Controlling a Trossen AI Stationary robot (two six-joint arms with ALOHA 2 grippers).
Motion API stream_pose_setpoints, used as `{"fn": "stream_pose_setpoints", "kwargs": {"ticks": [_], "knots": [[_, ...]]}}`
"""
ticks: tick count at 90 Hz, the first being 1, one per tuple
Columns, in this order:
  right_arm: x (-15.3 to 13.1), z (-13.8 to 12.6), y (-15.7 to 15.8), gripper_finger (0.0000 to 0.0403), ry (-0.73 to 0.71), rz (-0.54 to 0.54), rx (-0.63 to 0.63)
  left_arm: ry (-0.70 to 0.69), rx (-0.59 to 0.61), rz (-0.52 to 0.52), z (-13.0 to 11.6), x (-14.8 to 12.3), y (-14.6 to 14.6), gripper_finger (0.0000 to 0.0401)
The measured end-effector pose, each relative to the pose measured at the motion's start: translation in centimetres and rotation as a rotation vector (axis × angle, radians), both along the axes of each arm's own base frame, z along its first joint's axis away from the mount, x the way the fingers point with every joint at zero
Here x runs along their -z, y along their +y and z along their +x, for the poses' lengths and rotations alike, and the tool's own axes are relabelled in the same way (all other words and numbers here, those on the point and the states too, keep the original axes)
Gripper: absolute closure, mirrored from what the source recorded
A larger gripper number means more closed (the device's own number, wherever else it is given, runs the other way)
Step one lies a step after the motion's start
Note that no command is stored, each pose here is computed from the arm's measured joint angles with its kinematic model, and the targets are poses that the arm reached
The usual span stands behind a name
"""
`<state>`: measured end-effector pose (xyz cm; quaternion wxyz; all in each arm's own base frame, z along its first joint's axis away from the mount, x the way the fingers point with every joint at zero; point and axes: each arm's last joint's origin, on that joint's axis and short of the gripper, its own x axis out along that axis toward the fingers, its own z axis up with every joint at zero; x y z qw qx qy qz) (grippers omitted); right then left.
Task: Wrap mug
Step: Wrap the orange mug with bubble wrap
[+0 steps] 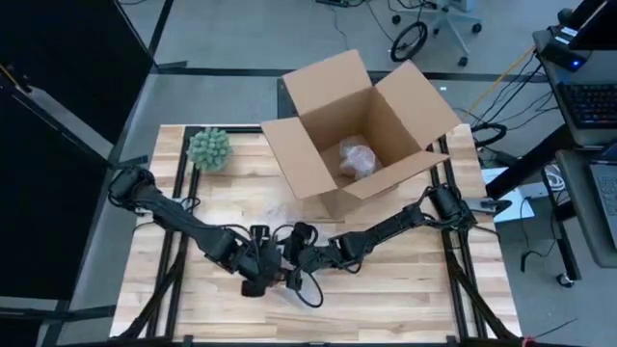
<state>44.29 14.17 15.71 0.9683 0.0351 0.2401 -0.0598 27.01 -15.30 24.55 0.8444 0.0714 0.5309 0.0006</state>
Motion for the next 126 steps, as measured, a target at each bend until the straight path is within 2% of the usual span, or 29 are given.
{"fn": "stream_pose_setpoints", "kwargs": {"ticks": [13,27,39,55,73,98,126], "knots": [[0.0,0.0,0.0,0.0081,0.002,0.0,-0.002,-0.058,0.003,-0.033,-1.1,-1.9,-0.6,0.0228],[0.1,0.0,0.0,0.0081,0.003,-0.001,-0.002,-0.016,-0.024,-0.031,-2.3,-1.8,-1.1,0.0228],[0.2,-0.1,0.0,0.0081,0.011,-0.011,-0.011,0.02,-0.048,0.002,-2.3,-0.5,-1.3,0.0228],[0.1,0.0,0.0,0.0081,0.0,-0.014,-0.004,0.049,-0.081,0.03,-2.2,2.6,-0.4,0.0228],[0.0,0.0,0.0,0.0081,-0.005,-0.015,-0.009,0.021,-0.094,-0.067,-1.6,4.9,0.4,0.0228],[-0.5,-0.1,0.0,0.0081,-0.012,-0.015,-0.018,-0.008,-0.104,-0.095,-1.7,6.7,0.8,0.0228],[-0.8,-0.2,0.0,0.0081,-0.005,-0.02,-0.021,-0.009,-0.127,-0.158,-0.3,8.6,1.5,0.0228]]}}
